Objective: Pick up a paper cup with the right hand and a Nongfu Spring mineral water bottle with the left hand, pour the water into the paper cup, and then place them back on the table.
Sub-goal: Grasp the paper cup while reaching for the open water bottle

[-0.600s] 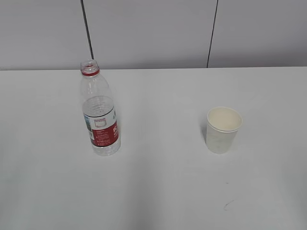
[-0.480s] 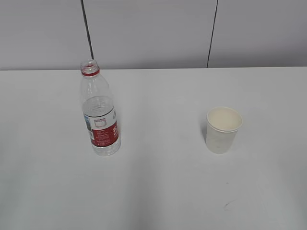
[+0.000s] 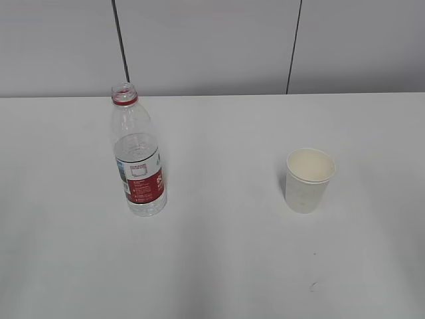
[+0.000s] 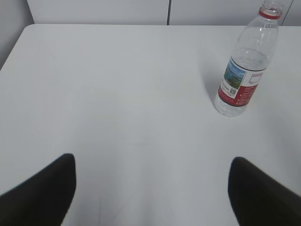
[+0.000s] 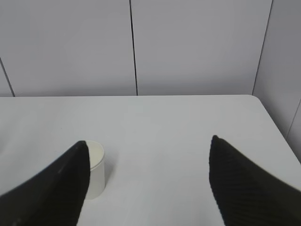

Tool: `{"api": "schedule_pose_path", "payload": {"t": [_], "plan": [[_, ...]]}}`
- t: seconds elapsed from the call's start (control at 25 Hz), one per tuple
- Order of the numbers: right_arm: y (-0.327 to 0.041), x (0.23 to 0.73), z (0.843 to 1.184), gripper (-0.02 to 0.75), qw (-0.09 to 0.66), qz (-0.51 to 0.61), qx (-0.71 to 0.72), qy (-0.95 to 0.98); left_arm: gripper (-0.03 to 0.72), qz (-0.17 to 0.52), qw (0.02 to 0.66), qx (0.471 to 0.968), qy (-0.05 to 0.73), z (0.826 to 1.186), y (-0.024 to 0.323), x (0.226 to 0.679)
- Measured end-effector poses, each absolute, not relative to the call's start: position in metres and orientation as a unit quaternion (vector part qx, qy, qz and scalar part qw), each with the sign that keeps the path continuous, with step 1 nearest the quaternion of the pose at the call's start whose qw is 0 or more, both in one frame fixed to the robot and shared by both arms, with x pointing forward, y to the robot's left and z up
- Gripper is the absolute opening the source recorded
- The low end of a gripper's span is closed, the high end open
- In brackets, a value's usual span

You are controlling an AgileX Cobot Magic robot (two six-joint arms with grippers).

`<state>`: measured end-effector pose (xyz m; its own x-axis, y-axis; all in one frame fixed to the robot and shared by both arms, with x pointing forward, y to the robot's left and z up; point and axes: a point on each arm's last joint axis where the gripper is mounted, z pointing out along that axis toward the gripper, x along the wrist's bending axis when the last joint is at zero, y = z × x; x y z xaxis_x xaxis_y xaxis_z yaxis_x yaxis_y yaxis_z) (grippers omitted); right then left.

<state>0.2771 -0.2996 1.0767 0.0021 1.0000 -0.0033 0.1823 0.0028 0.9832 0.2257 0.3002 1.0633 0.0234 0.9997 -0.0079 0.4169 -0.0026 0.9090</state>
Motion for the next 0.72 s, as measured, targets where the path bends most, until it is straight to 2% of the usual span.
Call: {"api": "schedule_pose_path", "payload": {"t": [0.28,0.52,0.72], "plan": [[-0.298,0.338,1.068,0.581,0.445,0.449,0.546,0.550,0.590,0.375,0.389,0.601,0.590,1.063,0.300,0.226],[-0.297,0.365,1.058,0.581,0.464,0.475,0.527,0.530,0.590,0.375,0.389,0.600,0.589,1.063,0.300,0.226],[-0.296,0.375,1.022,0.581,0.450,0.462,0.538,0.543,0.590,0.377,0.388,0.600,0.589,1.063,0.301,0.226]]}}
